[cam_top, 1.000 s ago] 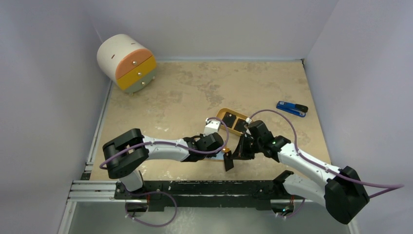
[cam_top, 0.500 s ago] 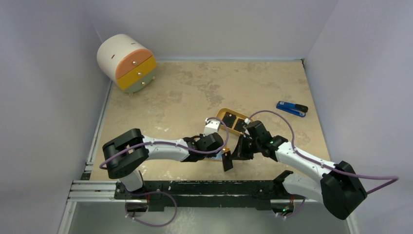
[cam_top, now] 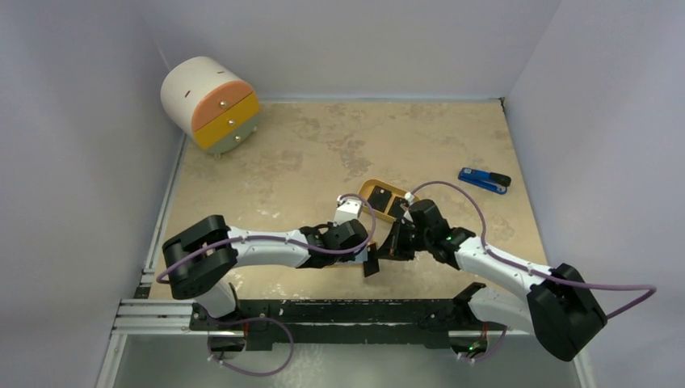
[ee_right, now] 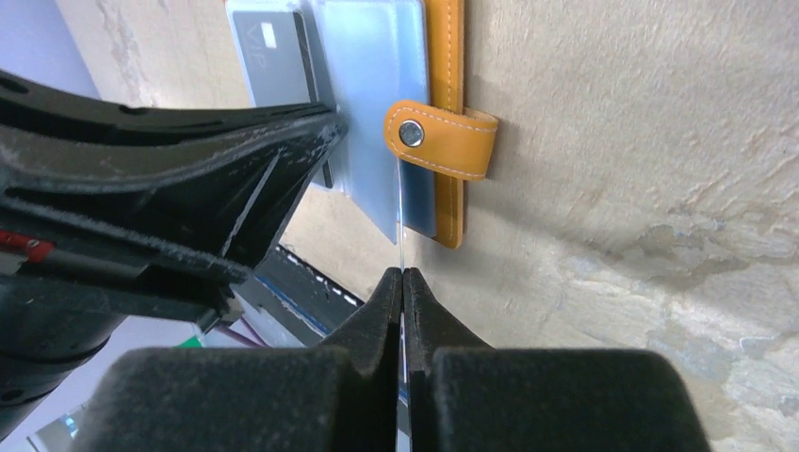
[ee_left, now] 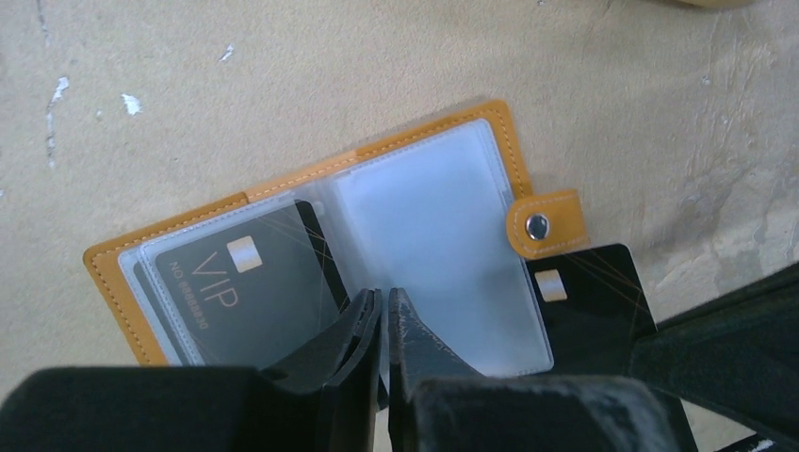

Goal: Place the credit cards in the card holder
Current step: Turn over the card slot in the card holder.

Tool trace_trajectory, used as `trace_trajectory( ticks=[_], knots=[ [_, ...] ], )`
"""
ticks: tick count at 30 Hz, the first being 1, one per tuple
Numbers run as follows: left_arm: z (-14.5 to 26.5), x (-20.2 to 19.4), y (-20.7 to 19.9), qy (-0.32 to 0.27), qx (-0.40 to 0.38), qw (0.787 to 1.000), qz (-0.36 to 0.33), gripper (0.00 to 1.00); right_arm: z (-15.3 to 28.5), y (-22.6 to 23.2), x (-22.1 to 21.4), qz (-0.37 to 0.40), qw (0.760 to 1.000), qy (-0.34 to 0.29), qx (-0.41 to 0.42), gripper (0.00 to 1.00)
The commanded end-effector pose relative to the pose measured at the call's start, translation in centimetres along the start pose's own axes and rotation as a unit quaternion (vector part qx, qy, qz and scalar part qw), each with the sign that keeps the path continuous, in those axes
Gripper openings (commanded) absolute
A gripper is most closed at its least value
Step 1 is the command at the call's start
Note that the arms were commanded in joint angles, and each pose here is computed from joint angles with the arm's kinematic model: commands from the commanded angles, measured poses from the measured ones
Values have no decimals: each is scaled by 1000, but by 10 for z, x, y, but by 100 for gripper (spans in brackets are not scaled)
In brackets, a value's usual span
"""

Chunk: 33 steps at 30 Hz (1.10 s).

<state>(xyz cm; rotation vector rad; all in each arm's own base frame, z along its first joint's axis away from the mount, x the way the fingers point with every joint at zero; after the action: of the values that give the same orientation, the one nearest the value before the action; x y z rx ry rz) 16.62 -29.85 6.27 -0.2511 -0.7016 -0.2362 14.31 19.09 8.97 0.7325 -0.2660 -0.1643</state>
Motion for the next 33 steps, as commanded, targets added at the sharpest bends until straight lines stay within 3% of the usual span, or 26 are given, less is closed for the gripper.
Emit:
trace_trajectory(
  ticks=[1,9,18,33],
  knots=[
    [22,25,-4,-26,-4,1000,17,10,-4,11,6,-1,999,-12,30,0],
    [55,51,1,-55,-3,998,28,18,-7,24,12,5,998,-19,62,0],
    [62,31,45,-67,57,995,49,18,-15,49,16,36,995,-14,92,0],
    [82,41,58,-108,27,987,119,23,-38,67,13,66,995,5,72,0]
  ],
)
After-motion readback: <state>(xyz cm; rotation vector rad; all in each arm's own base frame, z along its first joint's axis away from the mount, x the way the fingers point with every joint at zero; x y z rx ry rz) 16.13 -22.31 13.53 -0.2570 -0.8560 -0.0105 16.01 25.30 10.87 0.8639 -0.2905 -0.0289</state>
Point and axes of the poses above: each gripper's point midway between its finger pads, its own z axis back along the fingers, its own y axis along the line the jaws close on, x = y × z, the point moved 5 cm from there along z, back along the fingers, and after that the axes turned 1 degree about -z, right-handed, at the moved point
